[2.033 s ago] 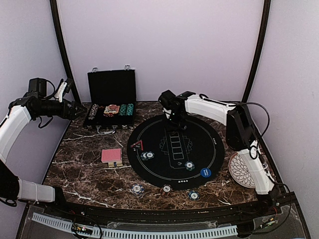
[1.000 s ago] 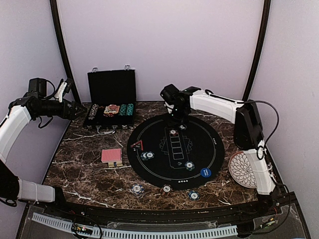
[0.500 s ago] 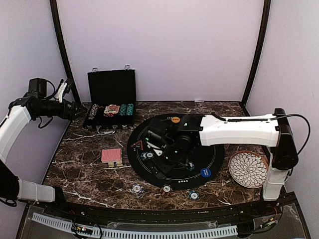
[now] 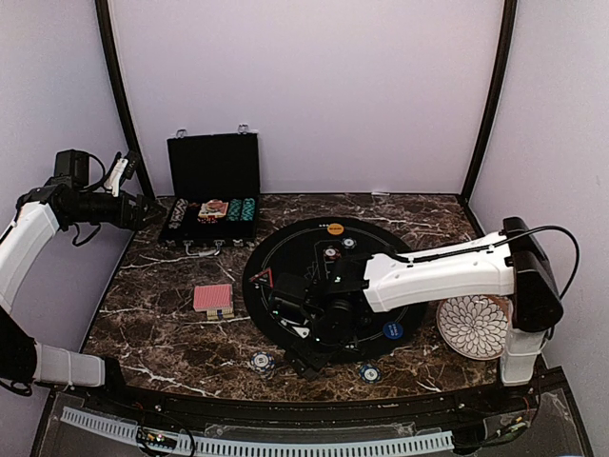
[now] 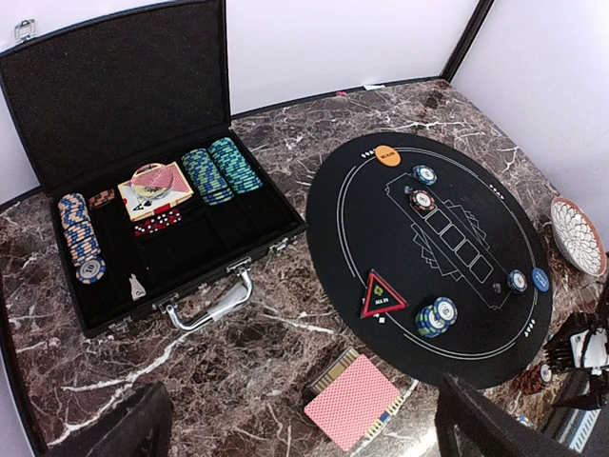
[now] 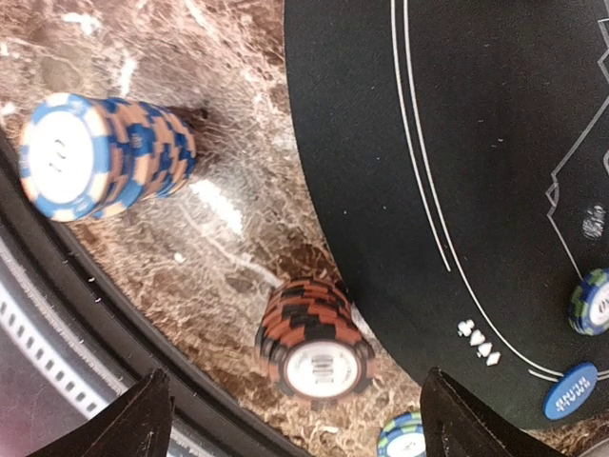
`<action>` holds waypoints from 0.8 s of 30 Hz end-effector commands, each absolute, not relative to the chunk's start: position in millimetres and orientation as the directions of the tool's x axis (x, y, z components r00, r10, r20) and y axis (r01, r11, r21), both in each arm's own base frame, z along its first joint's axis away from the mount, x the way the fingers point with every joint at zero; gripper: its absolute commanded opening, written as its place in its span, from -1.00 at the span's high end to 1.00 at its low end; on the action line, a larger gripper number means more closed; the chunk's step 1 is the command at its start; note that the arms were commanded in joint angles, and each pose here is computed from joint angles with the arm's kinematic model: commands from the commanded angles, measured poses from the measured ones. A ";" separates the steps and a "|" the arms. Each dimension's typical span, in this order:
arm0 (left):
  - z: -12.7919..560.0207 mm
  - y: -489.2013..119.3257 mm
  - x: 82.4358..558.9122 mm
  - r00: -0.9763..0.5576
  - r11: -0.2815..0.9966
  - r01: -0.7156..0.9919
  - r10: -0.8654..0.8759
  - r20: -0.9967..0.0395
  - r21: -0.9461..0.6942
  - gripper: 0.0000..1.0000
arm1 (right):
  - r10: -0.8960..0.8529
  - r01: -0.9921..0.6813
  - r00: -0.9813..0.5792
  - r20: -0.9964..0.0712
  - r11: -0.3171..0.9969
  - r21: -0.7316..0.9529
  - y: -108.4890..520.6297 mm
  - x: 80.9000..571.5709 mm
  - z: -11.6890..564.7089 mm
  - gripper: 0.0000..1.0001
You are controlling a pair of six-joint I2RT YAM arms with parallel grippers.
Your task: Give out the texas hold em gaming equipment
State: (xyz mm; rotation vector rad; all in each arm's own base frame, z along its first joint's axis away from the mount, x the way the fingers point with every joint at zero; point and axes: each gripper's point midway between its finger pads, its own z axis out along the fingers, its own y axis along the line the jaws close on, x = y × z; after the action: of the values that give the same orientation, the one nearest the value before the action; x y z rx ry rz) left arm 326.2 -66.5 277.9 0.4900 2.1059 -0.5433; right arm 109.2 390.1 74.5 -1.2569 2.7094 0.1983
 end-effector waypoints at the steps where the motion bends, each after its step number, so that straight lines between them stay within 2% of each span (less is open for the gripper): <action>1: 288.7 -68.1 319.2 -0.510 0.819 0.542 0.144 -0.848 -0.186 -0.98 | -0.760 -0.775 -0.627 -0.173 0.630 0.039 394.2 109.5 59.6 -0.79; 12: 287.9 -68.0 319.6 -0.508 0.819 0.544 0.147 -0.848 -0.184 -0.98 | -0.760 -0.772 -0.629 -0.164 0.636 0.014 392.6 117.8 49.4 -0.64; 24: 286.5 -68.1 319.7 -0.511 0.819 0.543 0.148 -0.847 -0.185 -0.98 | -0.759 -0.770 -0.633 -0.152 0.637 0.027 392.1 118.4 44.9 -0.21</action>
State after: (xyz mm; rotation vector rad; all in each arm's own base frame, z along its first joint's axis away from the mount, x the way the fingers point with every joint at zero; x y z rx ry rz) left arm 326.2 -66.4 277.8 0.4901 2.1063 -0.5428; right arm 115.9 389.7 48.0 -1.2866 2.7225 0.1250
